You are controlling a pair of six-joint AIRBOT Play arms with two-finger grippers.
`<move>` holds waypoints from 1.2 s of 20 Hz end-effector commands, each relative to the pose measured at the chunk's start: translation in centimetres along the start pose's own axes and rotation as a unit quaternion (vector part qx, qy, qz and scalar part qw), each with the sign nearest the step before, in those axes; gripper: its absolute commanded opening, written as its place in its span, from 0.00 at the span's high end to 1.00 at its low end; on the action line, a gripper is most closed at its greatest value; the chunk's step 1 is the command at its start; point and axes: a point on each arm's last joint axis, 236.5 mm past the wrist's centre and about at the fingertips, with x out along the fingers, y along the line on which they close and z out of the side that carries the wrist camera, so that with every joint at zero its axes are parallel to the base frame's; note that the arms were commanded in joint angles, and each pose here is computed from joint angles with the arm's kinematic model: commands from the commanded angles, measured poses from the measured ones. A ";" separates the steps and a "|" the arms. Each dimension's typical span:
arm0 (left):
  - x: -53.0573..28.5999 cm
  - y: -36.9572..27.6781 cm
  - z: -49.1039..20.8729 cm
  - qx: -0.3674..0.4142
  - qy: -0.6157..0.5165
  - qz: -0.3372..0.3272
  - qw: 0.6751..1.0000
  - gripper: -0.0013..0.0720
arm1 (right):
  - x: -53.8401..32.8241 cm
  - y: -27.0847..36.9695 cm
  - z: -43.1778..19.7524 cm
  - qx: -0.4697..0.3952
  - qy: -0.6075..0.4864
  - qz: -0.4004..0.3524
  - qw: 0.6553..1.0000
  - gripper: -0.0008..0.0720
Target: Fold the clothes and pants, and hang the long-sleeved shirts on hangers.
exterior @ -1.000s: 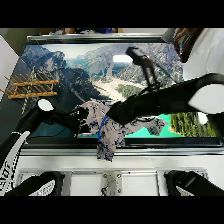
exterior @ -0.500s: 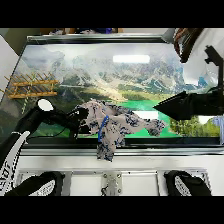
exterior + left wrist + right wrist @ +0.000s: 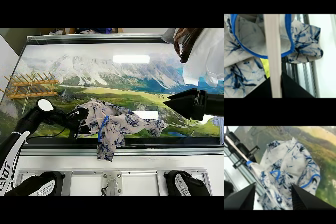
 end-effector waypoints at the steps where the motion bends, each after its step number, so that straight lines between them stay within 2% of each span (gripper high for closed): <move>1: 0.0 0.0 0.0 0.000 0.000 0.000 1.000 0.96 | -1.0 1.4 -1.0 -0.109 -0.017 0.082 0.990 0.35; 3: 0.0 0.0 0.0 0.000 0.000 0.000 1.000 0.96 | -2.1 1.9 -0.3 -0.172 -0.101 0.144 0.969 0.35; 4: 0.0 0.0 0.0 0.000 0.000 0.000 1.000 0.96 | -1.9 1.1 -1.0 -0.194 -0.106 0.143 0.965 0.34; 6: 0.0 0.0 0.0 0.000 0.000 0.000 1.000 0.96 | -0.5 -1.2 -5.5 -0.222 -0.025 0.122 0.967 0.34; 8: 0.0 0.0 0.0 0.000 0.001 0.000 1.000 0.96 | 0.4 -2.7 -9.4 -0.218 0.053 0.114 0.968 0.34; 9: 0.0 0.0 0.0 0.000 0.000 0.001 1.000 0.96 | 0.8 -2.8 -9.9 -0.213 0.058 0.118 0.968 0.34; 15: 0.0 0.0 0.0 0.000 0.001 0.000 1.000 0.96 | 3.0 -2.3 -11.7 -0.209 0.050 0.169 0.962 0.35; 21: 0.0 0.0 0.0 0.000 0.000 0.000 1.000 0.96 | 5.4 -4.1 -13.0 -0.198 0.030 0.142 0.969 0.35; 24: 0.0 0.0 0.0 0.000 0.000 0.000 1.000 0.96 | 6.0 -3.9 -12.3 -0.194 0.006 0.156 0.969 0.35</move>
